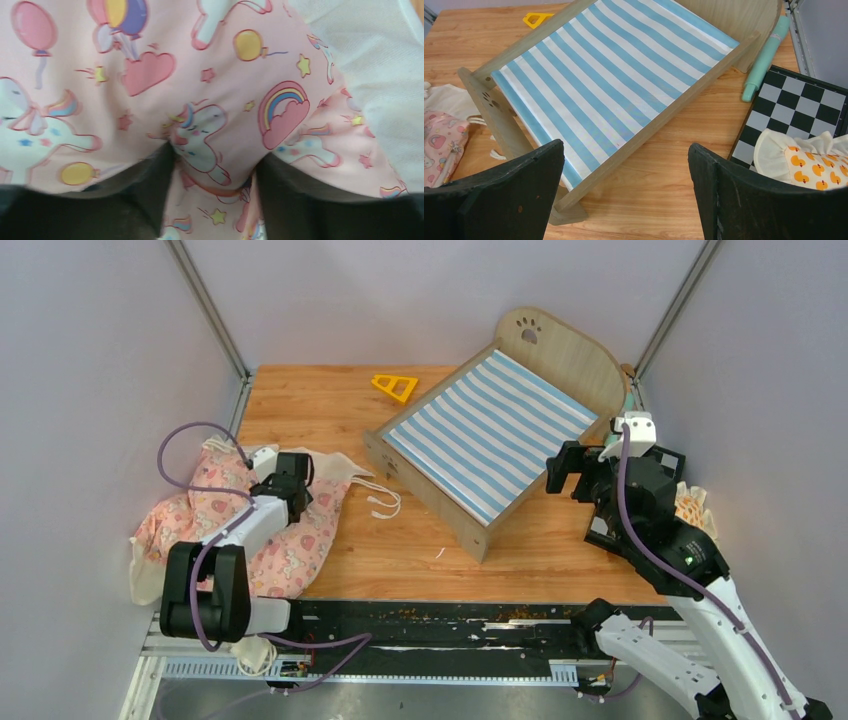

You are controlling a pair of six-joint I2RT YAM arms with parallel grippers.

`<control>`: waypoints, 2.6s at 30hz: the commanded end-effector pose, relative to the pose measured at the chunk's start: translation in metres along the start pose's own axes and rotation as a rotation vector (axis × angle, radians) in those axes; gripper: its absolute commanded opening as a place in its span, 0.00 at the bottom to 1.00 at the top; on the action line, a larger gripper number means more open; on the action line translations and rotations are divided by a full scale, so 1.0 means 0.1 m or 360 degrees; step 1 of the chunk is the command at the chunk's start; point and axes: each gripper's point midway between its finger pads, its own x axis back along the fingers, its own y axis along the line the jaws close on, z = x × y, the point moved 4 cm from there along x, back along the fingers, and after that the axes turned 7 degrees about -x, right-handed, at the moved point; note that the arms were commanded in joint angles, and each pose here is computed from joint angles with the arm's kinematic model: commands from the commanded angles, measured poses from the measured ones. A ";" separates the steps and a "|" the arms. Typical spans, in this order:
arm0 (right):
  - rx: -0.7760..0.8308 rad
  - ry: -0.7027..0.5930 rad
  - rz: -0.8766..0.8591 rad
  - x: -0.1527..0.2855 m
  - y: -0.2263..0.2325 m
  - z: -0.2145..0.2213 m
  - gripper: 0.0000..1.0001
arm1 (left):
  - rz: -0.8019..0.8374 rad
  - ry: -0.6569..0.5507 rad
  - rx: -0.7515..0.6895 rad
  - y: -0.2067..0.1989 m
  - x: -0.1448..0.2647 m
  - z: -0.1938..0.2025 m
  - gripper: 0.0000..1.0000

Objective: Set up the pet bed
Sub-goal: Pick up the mattress at the center of the board, then place the mattress on the bed frame, then adjust the mattress on the bed frame.

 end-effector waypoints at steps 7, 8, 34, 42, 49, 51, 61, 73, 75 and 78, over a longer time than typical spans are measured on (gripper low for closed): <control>-0.0012 -0.0044 -0.0008 0.12 -0.04 -0.06 0.94 | 0.0366 0.0113 0.0149 -0.23 0.07 0.10 0.00; -0.0011 -0.0043 -0.0005 0.13 -0.05 -0.06 0.95 | 0.0411 0.0085 0.0153 -0.25 0.14 0.01 0.00; -0.0036 -0.0209 0.0050 0.53 -0.26 -0.33 0.95 | 0.2109 -0.1122 -0.2132 -2.82 3.93 -0.83 0.00; -0.0075 -0.0298 0.0106 0.66 -0.38 -0.38 0.96 | 0.1700 -0.0887 -0.2689 -2.85 3.36 0.22 0.59; -0.0040 -0.0259 0.0263 0.48 -0.42 -0.33 0.99 | 0.1859 -0.1131 -0.2016 -2.46 3.64 -0.21 1.00; -0.0032 -0.0228 0.0339 0.38 -0.43 -0.30 1.00 | 0.1921 -0.1123 -0.1830 -2.36 3.66 -0.36 1.00; -0.0072 0.0049 0.0280 -0.57 -0.24 -0.54 1.00 | 0.1981 -0.0908 -0.1114 -2.33 3.26 -0.84 1.00; -0.0266 0.0640 -0.0226 -2.20 -0.35 -0.35 1.00 | 0.1837 -0.0637 -0.1022 -2.77 2.82 -0.71 1.00; -0.0108 0.0698 -0.0361 -2.30 -0.16 -0.26 1.00 | 0.1846 -0.0649 -0.1003 -2.67 2.85 -0.60 1.00; 0.0115 0.0787 -0.0482 -2.47 0.10 -0.06 1.00 | 0.1814 -0.0753 -0.1001 -2.48 3.02 -0.49 1.00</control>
